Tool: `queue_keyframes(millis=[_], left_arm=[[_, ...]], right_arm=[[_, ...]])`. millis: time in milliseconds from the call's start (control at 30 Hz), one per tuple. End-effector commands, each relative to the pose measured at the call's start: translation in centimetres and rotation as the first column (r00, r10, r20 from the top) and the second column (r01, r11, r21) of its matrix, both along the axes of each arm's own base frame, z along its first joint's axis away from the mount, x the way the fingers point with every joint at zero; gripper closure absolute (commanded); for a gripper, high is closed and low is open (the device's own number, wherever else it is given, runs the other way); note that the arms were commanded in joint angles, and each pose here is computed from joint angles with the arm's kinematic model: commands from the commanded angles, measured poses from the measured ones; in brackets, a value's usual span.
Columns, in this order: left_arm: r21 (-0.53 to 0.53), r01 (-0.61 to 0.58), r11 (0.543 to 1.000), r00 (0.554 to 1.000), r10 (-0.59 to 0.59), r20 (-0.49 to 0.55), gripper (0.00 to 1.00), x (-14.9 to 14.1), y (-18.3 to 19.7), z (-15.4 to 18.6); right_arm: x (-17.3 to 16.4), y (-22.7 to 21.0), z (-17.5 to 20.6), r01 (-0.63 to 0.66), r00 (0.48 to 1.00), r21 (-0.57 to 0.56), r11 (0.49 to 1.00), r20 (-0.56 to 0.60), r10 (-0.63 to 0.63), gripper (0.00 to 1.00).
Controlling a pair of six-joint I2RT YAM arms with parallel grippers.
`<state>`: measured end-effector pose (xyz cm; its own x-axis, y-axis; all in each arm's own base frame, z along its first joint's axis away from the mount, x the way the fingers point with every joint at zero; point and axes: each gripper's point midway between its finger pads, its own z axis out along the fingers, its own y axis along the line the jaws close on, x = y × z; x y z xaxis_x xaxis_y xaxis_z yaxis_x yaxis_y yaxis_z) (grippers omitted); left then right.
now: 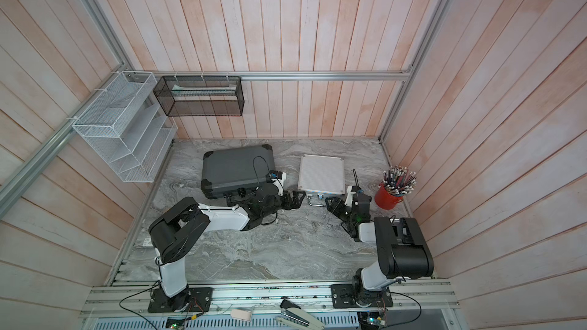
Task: Open the poker set cases
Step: Pick up the poker set case from the center of the board.
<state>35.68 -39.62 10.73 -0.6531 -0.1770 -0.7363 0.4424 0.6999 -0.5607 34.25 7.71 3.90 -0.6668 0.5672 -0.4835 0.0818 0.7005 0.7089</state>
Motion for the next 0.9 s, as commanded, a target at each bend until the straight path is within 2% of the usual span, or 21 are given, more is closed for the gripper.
queue_keyframes(millis=[0, 533, 867], left_arm=[[-0.047, 0.018, 0.999, 1.000, -0.019, -0.005, 0.00, -0.5, -0.5, 0.6], [-0.140, 0.050, 0.989, 0.993, -0.063, -0.096, 0.02, -1.6, -1.4, -0.6], [-0.228, 0.037, 0.973, 0.968, -0.092, -0.234, 0.07, -2.7, -2.0, -2.6]], right_arm=[[0.0, 0.8, -0.2, -0.020, 1.000, 0.040, 0.999, -0.007, 0.021, 0.42], [0.0, 2.2, 1.3, -0.057, 0.998, 0.157, 0.986, 0.040, 0.051, 0.62], [0.0, 2.2, 0.7, -0.041, 0.999, 0.174, 0.984, 0.019, 0.039, 0.75]])
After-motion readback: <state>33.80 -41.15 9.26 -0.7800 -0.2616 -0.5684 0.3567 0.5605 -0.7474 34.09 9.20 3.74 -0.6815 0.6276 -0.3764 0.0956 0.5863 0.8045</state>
